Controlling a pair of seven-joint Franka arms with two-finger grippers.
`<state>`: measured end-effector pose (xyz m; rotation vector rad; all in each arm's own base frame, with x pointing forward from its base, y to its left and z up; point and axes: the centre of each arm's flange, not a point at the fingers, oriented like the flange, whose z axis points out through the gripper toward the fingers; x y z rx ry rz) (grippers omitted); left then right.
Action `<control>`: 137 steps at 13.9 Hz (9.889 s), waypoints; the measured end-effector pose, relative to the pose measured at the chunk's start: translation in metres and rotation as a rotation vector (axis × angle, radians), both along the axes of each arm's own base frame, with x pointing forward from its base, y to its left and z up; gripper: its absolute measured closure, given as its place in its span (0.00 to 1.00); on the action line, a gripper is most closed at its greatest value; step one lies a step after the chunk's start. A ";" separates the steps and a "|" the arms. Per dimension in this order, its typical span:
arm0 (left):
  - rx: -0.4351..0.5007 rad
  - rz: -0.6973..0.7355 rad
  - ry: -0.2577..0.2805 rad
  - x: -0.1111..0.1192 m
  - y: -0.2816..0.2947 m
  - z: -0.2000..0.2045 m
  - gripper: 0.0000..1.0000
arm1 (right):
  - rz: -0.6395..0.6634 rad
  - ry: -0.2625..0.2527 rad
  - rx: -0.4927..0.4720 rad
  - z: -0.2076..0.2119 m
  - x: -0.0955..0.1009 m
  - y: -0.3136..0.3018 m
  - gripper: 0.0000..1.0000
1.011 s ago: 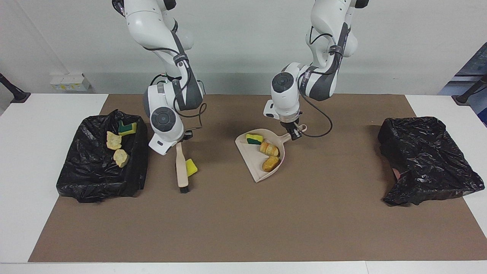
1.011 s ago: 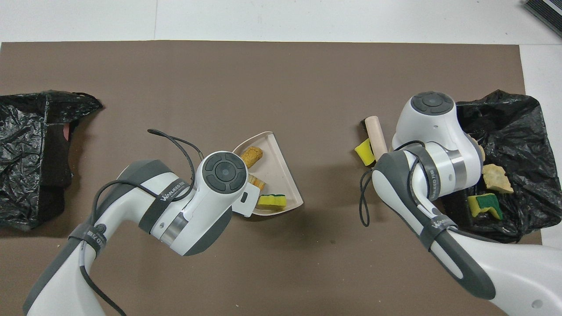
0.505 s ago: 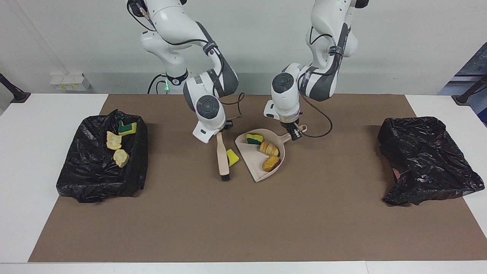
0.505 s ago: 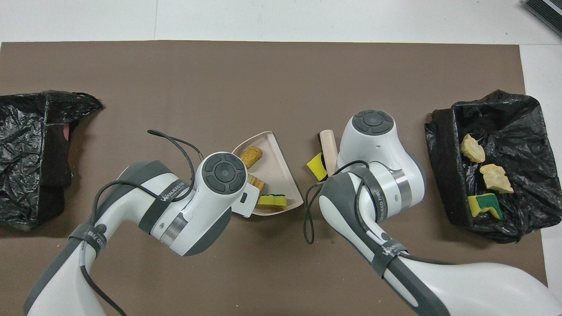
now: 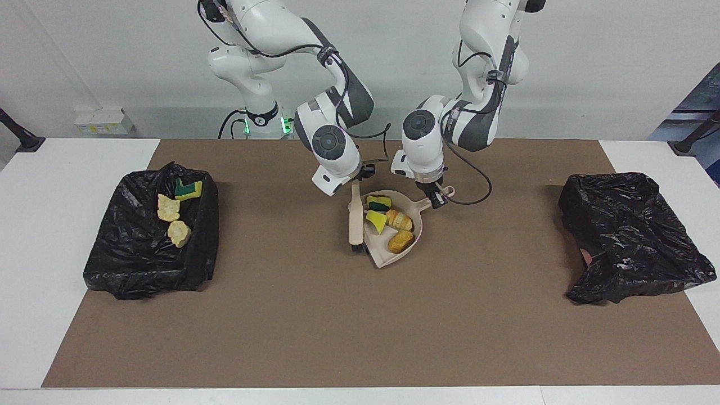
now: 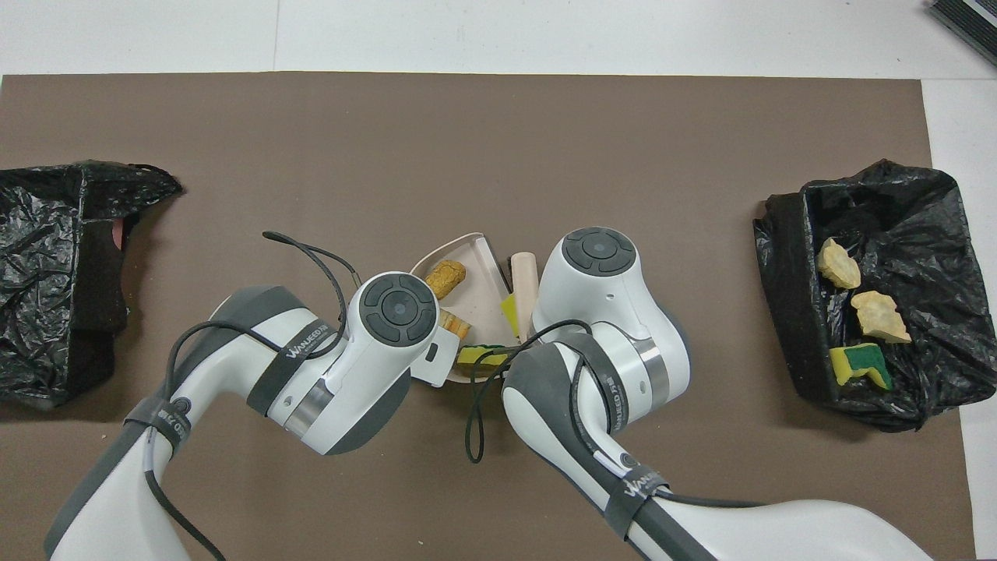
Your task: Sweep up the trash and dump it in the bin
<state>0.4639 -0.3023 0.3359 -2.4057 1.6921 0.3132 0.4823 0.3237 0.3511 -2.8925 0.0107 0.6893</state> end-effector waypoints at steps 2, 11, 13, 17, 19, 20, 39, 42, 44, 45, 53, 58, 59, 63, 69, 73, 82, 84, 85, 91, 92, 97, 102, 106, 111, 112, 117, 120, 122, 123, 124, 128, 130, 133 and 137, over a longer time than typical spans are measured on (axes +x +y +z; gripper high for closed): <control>-0.008 0.006 -0.007 0.004 0.003 -0.002 0.69 | 0.014 0.034 -0.012 0.016 -0.008 -0.003 0.74; -0.019 0.040 0.003 0.038 0.054 0.001 0.69 | 0.000 0.035 -0.051 0.043 -0.037 0.001 0.74; -0.010 0.032 0.026 0.051 0.075 0.011 0.69 | 0.032 0.006 -0.058 0.037 -0.065 0.032 0.74; -0.024 -0.022 0.049 0.085 0.133 0.037 0.69 | 0.101 -0.006 -0.097 0.024 -0.131 0.091 0.74; -0.033 -0.052 0.048 0.101 0.165 0.050 0.69 | 0.105 0.003 -0.110 0.020 -0.139 0.091 0.74; -0.029 -0.076 0.041 0.109 0.181 0.058 0.69 | 0.106 0.009 -0.117 0.016 -0.141 0.089 0.74; 0.108 -0.505 0.029 0.122 0.582 0.143 0.69 | 0.027 -0.052 -0.126 -0.011 -0.153 0.085 0.26; 0.278 -0.502 0.085 0.130 0.582 0.152 0.69 | -0.113 -0.126 -0.067 0.037 -0.089 0.044 0.14; 0.399 -0.463 0.089 0.135 0.578 0.155 0.69 | -0.202 -0.168 -0.050 0.076 -0.046 -0.007 0.11; 0.447 -0.471 0.083 0.139 0.576 0.156 0.69 | -0.225 -0.188 -0.067 0.091 -0.031 -0.033 0.05; 0.780 -0.650 0.082 0.152 0.561 0.186 0.69 | -0.263 -0.353 -0.145 0.231 0.042 -0.188 0.00; 0.896 -0.619 0.027 0.151 0.542 0.199 0.69 | -0.220 -0.472 -0.225 0.294 0.046 -0.216 0.00; 0.919 -0.627 0.026 0.150 0.537 0.198 0.69 | -0.216 -0.477 -0.239 0.298 0.045 -0.217 0.00; 0.989 -0.641 0.011 0.142 0.526 0.223 0.69 | -0.217 -0.470 -0.252 0.302 0.049 -0.229 0.00; 0.889 -0.494 0.040 0.138 0.483 0.225 0.69 | -0.155 -0.450 -0.236 0.312 0.060 -0.251 0.00; 0.680 -0.205 0.022 0.128 0.444 0.207 0.69 | -0.148 -0.446 -0.235 0.312 0.059 -0.248 0.00; 0.348 0.264 0.025 0.103 0.329 0.171 0.69 | -0.191 -0.434 -0.245 0.308 0.064 -0.272 0.00; 0.295 0.363 0.039 0.092 0.281 0.166 0.69 | -0.191 -0.434 -0.245 0.308 0.064 -0.272 0.00; 0.264 0.419 0.043 0.086 0.256 0.163 0.69 | -0.191 -0.434 -0.245 0.308 0.064 -0.272 0.00; 0.076 0.755 0.094 0.051 0.120 0.146 0.69 | -0.191 -0.434 -0.245 0.308 0.064 -0.272 0.00; 0.057 0.804 0.106 0.047 0.099 0.140 0.69 | -0.191 -0.434 -0.245 0.308 0.064 -0.272 0.00; -0.010 0.892 0.102 0.044 0.021 0.096 0.69 | -0.191 -0.434 -0.245 0.308 0.064 -0.272 0.00; -0.030 0.896 0.067 0.046 -0.035 0.050 0.69 | -0.191 -0.434 -0.245 0.308 0.064 -0.272 0.00; -0.021 1.019 0.045 0.059 -0.071 0.032 0.69 | -0.191 -0.434 -0.245 0.308 0.064 -0.272 0.00; -0.071 1.137 0.048 0.064 -0.101 0.015 0.69 | -0.191 -0.434 -0.245 0.308 0.064 -0.272 0.00; -0.088 1.141 0.040 0.066 -0.102 0.016 0.69 | -0.191 -0.434 -0.245 0.308 0.064 -0.272 0.00; -0.120 1.154 0.019 0.075 -0.098 0.025 0.18 | -0.191 -0.434 -0.245 0.308 0.064 -0.272 0.00; -0.142 1.183 0.000 0.088 -0.077 0.049 0.00 | -0.191 -0.434 -0.245 0.308 0.064 -0.272 0.00; -0.160 1.205 -0.010 0.098 -0.054 0.074 0.00 | -0.191 -0.434 -0.245 0.308 0.064 -0.272 0.00; -0.175 1.217 -0.018 0.104 -0.040 0.087 0.00 | -0.191 -0.434 -0.245 0.308 0.064 -0.272 0.00; -0.190 1.231 -0.025 0.111 -0.022 0.099 0.00 | -0.191 -0.434 -0.245 0.308 0.064 -0.272 0.00; -0.230 1.203 -0.079 0.136 0.039 0.127 0.00 | -0.191 -0.434 -0.245 0.308 0.064 -0.272 0.00; -0.240 1.145 -0.117 0.146 0.069 0.139 0.00 | -0.191 -0.434 -0.245 0.308 0.064 -0.272 0.00; -0.255 1.090 -0.162 0.159 0.128 0.161 0.00 | -0.191 -0.434 -0.245 0.308 0.064 -0.272 0.00; -0.253 1.089 -0.172 0.167 0.209 0.179 0.00 | -0.191 -0.434 -0.245 0.308 0.064 -0.272 0.00</control>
